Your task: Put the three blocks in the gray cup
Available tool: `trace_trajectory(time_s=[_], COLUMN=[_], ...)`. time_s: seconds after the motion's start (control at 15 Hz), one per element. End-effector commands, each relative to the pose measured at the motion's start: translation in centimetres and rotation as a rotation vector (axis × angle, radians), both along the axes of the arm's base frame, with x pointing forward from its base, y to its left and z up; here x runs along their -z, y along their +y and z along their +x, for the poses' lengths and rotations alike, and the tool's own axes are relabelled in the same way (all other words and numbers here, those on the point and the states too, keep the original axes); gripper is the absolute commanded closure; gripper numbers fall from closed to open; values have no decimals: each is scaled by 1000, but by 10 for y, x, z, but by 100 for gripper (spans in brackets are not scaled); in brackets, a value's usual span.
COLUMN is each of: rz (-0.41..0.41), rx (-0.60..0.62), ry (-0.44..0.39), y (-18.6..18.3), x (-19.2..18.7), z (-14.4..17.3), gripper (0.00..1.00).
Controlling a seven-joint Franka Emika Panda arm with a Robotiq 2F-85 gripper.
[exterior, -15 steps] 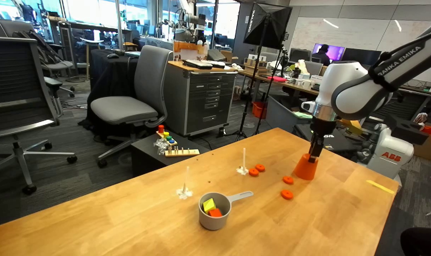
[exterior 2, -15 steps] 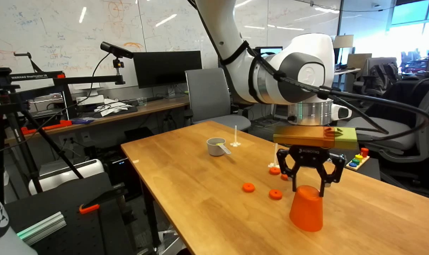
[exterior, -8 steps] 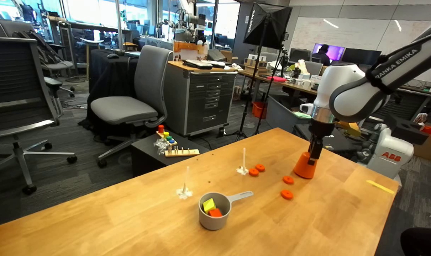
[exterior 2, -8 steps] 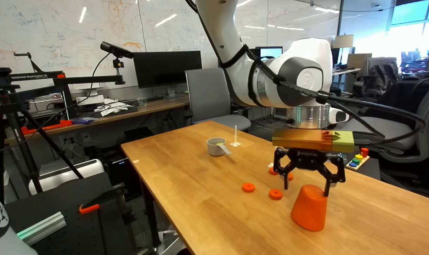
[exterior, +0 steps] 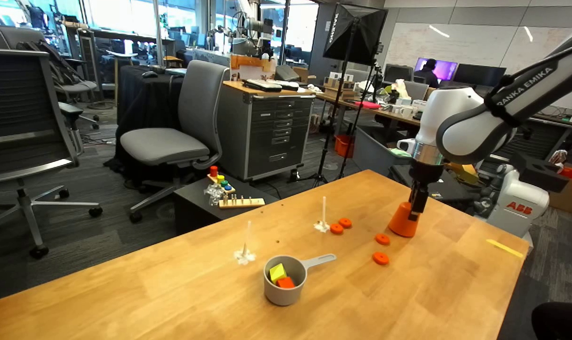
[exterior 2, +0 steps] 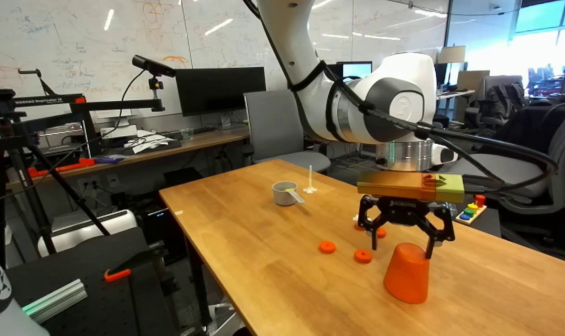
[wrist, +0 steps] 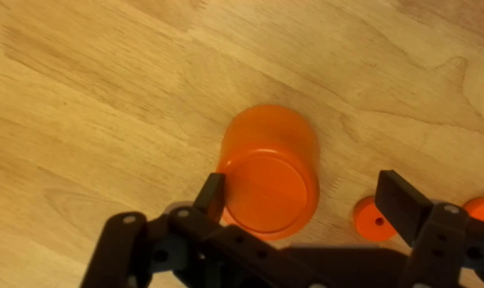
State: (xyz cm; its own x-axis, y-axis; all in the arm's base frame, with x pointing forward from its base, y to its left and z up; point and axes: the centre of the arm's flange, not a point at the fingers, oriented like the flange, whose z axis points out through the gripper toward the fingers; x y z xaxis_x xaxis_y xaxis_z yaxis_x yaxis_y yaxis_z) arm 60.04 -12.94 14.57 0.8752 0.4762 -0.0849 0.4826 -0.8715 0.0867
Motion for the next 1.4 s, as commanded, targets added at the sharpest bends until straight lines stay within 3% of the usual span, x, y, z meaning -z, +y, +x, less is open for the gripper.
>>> trace_trajectory(time_s=[0.0,0.47,1.33], rz=[4,-6,-14], rx=[-18,-37,14], ry=[-9,-28,-31], y=[9,23,-15], x=[-7,-22,-25], z=[1,-2,-6], gripper=[0,0,0])
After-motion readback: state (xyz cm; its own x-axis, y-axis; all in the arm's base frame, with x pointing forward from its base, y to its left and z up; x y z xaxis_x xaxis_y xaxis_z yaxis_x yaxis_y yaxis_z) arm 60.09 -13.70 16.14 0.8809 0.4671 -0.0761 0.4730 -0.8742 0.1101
